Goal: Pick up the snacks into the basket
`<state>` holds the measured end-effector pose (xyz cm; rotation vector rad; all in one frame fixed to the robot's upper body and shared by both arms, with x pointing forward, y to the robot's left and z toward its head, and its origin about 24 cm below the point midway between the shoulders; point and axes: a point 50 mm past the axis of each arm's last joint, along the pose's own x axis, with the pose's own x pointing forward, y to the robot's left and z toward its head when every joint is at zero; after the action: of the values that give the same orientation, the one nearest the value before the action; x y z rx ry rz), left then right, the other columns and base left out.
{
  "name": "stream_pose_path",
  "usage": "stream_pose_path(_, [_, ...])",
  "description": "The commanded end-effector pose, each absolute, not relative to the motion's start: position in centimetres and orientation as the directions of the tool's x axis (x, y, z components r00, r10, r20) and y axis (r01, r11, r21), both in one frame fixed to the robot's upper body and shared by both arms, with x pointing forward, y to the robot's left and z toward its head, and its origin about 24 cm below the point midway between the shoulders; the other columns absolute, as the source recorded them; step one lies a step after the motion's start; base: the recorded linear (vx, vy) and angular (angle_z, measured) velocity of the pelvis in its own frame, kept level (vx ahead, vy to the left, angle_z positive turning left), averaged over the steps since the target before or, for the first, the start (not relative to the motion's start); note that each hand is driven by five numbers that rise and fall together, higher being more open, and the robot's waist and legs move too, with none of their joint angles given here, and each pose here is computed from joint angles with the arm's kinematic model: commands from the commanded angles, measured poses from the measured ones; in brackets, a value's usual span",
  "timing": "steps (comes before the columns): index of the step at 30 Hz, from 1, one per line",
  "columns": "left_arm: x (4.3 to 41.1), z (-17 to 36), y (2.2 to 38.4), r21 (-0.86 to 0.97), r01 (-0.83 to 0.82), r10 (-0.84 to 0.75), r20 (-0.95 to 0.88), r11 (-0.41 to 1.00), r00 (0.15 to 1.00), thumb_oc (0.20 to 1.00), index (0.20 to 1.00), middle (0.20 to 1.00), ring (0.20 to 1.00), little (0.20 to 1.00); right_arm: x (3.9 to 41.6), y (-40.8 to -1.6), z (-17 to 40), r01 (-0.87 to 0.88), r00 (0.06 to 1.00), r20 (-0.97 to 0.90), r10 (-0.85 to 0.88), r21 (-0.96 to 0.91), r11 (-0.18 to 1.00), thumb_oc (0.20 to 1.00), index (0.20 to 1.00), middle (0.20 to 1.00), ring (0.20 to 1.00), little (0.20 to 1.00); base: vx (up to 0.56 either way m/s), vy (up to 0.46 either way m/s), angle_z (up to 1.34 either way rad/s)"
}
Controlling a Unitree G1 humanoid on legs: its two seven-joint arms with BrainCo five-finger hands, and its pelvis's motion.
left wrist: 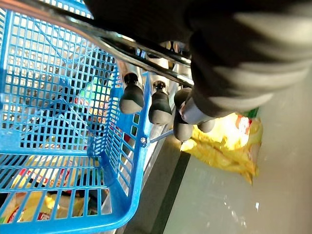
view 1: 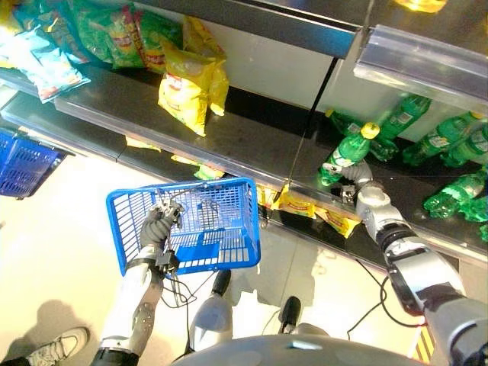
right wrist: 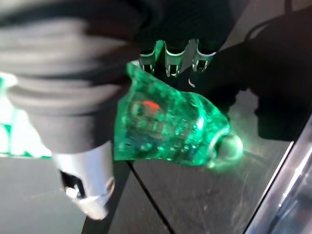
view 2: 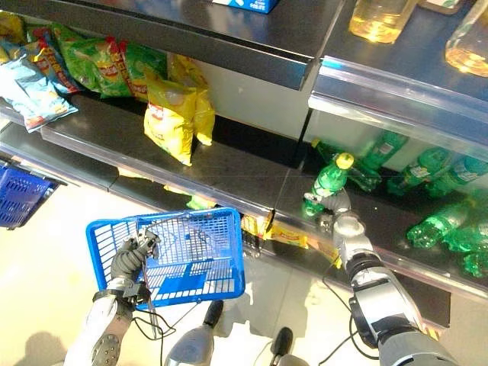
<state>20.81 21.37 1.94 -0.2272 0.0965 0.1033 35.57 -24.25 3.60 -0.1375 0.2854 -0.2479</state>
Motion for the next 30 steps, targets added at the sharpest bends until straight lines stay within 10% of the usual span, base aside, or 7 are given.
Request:
stream_pose_path(1, [22.1, 9.5, 19.8, -0.230, 0.072, -0.005, 0.280, 0.970, 0.960, 0.200, 0.200, 0.200, 0.200, 0.200, 37.7, -24.6, 8.2, 0.267, 0.952, -0.112, -0.284, -0.146, 0.953, 1.000, 1.000, 1.000, 1.000, 1.000, 0.01, -0.016, 0.33])
stream_pose_path(4, [22.1, 9.7, 19.7, -0.219, 0.088, -0.021, 0.289, 0.972, 0.957, 0.200, 0.200, 0.200, 0.200, 0.200, 37.8, -25.1, 8.6, 0.289, 0.947, -0.105, -0.303, -0.132, 0.948, 1.000, 1.000, 1.000, 1.000, 1.000, 0.00, -0.012, 0.34])
stream_pose_path(6, [22.1, 9.7, 19.7, -0.215, 0.087, -0.023, 0.286, 0.973, 0.958, 0.200, 0.200, 0.200, 0.200, 0.200, 37.7, -25.4, 8.5, 0.306, 0.942, -0.109, -0.317, -0.112, 0.946, 0.200, 0.200, 0.200, 0.200, 0.200, 0.01, -0.007, 0.35])
stream_pose_path(30, [22.6, 10.2, 21.0, -0.237, -0.001, 0.079, 0.318, 0.972, 0.945, 0.200, 0.200, 0.200, 0.200, 0.200, 32.5, -19.0, 8.6, 0.090, 0.977, 0.209, -0.035, -0.264, 0.960, 0.200, 0.200, 0.200, 0.200, 0.200, -0.01, 0.022, 0.07])
